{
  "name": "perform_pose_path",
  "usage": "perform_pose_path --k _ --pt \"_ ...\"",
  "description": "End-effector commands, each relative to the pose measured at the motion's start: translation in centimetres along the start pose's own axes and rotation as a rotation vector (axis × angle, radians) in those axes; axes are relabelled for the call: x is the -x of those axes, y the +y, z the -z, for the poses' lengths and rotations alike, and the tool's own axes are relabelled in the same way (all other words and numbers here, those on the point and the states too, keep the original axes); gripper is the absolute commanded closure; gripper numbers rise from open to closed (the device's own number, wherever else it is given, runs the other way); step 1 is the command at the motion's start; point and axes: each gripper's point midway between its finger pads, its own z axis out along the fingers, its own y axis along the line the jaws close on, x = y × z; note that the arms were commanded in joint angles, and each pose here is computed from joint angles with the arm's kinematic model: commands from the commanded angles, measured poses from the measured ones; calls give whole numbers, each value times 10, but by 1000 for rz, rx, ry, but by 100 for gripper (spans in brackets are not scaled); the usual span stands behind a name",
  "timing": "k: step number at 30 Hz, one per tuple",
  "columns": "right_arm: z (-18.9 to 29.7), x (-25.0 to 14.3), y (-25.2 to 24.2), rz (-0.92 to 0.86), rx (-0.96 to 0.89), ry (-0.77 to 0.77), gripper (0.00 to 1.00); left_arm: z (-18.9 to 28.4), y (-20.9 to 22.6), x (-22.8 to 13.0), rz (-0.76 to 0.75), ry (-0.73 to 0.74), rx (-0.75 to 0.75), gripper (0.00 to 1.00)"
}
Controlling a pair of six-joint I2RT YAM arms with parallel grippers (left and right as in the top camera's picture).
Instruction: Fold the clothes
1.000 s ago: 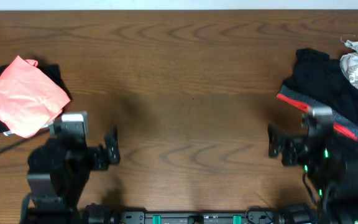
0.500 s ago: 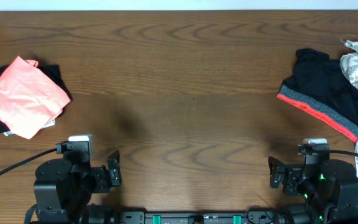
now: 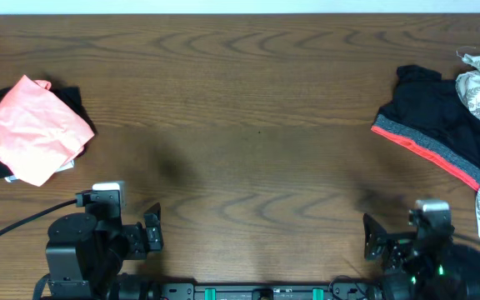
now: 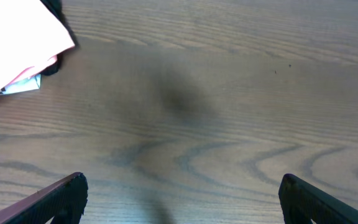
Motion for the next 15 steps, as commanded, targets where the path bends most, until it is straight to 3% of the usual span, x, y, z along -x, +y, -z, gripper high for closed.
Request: perform_pose_path --k 1,4,15 --pt "-10 -8 -9 14 -35 -84 1 0 1 0 6 -2 8 2" --pt "-33 -4 -12 40 -42 -119 1 0 1 0 6 -2 8 2" --pt "-97 27 -13 231 -50 -498 1 0 1 0 6 -2 7 2"
